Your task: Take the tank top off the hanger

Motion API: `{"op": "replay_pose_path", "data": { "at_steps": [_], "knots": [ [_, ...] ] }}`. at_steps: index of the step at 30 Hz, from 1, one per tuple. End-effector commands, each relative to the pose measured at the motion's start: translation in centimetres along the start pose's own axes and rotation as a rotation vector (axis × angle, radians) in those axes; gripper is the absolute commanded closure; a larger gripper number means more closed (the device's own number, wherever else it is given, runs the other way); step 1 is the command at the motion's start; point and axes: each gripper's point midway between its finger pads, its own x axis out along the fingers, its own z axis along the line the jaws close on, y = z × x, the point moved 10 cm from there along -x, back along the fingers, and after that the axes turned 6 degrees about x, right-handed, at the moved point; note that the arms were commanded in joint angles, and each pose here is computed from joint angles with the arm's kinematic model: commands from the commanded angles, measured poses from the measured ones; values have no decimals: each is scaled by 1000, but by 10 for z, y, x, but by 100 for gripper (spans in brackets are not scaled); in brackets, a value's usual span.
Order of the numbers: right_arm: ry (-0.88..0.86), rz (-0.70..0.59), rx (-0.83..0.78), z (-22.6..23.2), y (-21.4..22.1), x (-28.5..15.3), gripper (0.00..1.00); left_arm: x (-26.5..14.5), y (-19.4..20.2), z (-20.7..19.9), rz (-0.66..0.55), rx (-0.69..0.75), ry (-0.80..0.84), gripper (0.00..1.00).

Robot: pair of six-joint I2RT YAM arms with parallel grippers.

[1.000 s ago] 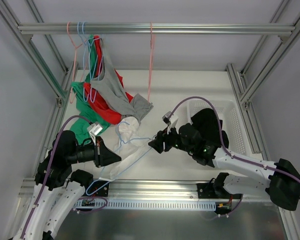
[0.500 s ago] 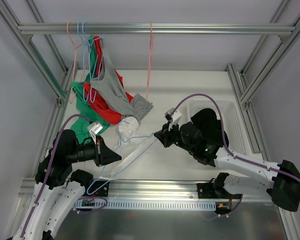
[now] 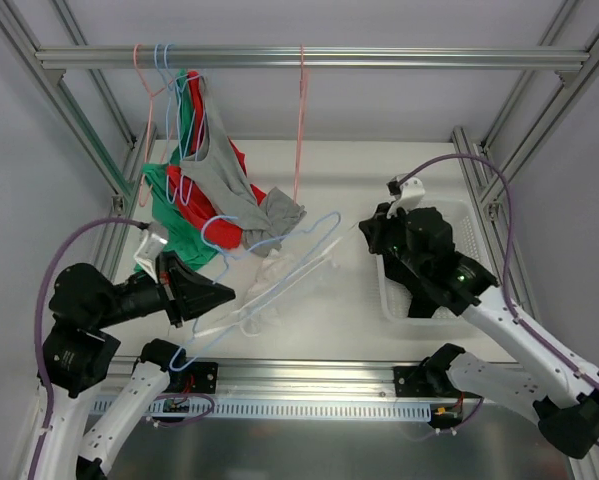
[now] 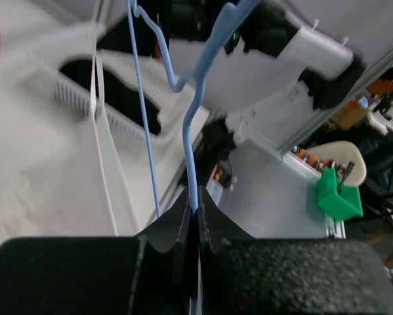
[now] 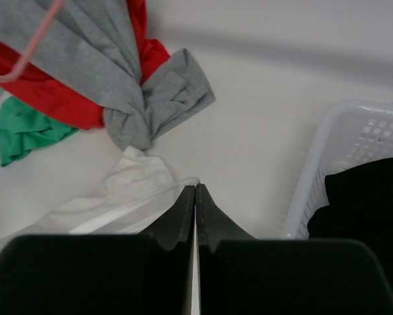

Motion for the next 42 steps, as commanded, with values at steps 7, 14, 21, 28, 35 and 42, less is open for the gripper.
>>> {"op": "replay_pose_path", "data": {
  "at_steps": [7,14,21,28,35,42],
  "knots": [
    [-364,-219,-28,37,-116,-136,100,80,-112,4,-525,214,251,100],
    [-655,53,56,58,-74,-123,100,151,-147,-12,-717,457,141,100],
    [-666,205,135,60,18,-79,100,126,-144,2,-943,505,-27,100],
    [-544,301,112,66,53,-45,100,105,-136,7,-1089,532,-83,100],
    [-387,356,82,64,75,-26,100,115,-126,8,-1131,653,7,100],
    [-137,436,33,47,93,-19,100,123,-132,11,-1134,753,-23,100]
  ]
}}
